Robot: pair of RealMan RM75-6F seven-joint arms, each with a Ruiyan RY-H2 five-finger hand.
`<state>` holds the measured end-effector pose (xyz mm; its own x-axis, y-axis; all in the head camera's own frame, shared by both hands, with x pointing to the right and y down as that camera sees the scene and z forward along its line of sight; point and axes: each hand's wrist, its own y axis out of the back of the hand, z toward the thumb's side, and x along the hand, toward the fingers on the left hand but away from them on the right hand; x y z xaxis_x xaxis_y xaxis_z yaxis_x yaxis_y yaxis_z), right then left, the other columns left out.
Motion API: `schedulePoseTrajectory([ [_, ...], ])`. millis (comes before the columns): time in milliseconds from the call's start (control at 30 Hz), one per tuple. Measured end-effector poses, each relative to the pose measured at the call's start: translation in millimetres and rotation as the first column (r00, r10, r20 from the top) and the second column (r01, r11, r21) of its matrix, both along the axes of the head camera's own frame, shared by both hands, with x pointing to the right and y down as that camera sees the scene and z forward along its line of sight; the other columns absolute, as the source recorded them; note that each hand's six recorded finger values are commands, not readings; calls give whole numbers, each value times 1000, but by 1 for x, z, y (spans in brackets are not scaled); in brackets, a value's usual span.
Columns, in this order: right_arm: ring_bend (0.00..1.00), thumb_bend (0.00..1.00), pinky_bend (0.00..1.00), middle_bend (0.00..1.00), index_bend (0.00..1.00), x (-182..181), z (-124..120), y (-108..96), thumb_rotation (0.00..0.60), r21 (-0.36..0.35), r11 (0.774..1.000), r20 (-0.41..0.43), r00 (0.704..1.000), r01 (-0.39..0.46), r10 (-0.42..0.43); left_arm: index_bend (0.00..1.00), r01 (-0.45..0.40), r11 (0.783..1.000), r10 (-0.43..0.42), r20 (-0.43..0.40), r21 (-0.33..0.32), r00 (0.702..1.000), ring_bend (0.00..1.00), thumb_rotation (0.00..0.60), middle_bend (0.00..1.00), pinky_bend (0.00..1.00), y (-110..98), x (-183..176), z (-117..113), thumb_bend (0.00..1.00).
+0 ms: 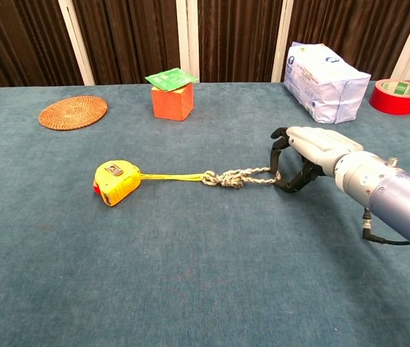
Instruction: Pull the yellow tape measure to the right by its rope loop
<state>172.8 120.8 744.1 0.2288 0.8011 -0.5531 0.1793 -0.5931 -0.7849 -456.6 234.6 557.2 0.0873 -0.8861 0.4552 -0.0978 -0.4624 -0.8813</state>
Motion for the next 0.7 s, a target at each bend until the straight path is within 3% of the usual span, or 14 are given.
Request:
schedulePoseTrajectory([
  [700,0,398,0,128,514,-3,4,6,600,-19,1000,-2,1000,7,-7,0,7,1000,-7,-4,-10,1000,0,600,0,0,1,-1,1,0],
])
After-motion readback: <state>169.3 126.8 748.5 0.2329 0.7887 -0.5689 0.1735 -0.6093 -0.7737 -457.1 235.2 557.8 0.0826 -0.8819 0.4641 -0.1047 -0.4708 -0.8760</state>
